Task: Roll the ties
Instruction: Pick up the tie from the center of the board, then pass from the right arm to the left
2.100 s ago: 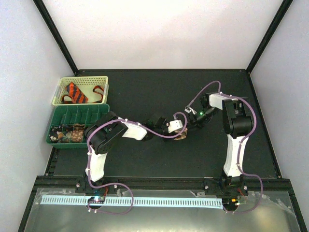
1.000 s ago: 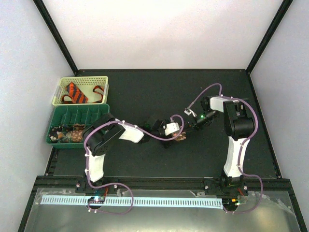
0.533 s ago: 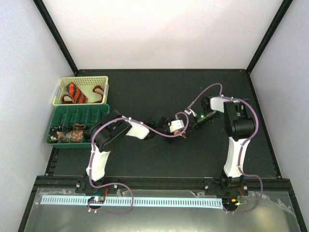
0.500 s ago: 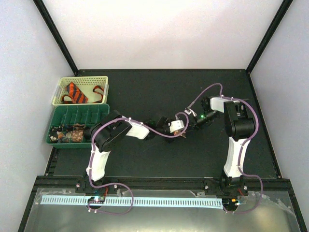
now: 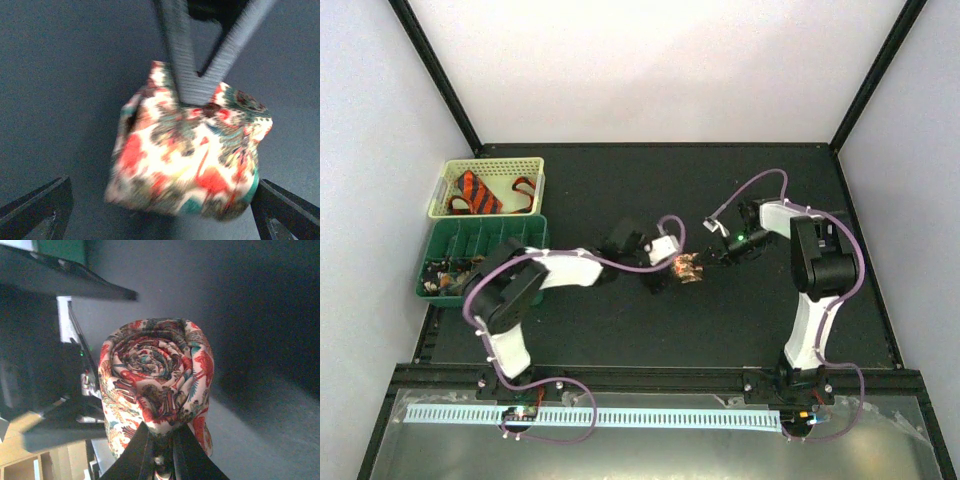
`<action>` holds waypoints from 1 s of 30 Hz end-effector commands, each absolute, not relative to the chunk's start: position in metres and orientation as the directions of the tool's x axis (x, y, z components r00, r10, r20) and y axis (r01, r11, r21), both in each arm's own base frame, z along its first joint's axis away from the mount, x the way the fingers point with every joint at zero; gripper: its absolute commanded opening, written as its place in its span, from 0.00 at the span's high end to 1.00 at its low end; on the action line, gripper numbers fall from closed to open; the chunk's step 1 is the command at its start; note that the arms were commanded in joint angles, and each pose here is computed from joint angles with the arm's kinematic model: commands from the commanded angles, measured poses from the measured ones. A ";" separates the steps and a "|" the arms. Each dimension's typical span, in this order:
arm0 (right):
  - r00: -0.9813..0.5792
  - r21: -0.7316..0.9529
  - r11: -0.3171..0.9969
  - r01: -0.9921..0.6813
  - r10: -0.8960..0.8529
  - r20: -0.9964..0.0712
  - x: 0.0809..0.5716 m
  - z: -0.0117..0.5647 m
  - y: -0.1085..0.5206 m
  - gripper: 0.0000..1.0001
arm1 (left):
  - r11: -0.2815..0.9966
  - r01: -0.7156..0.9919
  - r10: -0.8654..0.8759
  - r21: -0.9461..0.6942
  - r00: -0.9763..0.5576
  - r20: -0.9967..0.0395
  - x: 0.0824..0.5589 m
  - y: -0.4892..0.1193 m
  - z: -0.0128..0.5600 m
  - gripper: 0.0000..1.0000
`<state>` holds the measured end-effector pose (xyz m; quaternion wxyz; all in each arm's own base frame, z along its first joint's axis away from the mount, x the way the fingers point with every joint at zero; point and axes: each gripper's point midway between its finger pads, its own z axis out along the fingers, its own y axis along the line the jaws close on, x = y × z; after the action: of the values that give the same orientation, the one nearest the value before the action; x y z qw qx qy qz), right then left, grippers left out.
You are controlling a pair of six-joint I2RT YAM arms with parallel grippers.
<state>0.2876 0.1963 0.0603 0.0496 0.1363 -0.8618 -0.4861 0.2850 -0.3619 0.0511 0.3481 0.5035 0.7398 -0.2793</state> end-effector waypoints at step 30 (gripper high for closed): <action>-0.904 0.888 0.181 -0.423 -0.150 -0.400 0.316 0.219 0.263 0.99 | 0.140 0.501 0.177 -0.854 -0.861 -0.476 0.318 -0.304 0.215 0.01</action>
<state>0.3208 0.2558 0.2033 -0.1052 0.1715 -0.7782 -0.5949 0.3243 -0.2868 0.1960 0.1548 0.2085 0.7763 -0.5744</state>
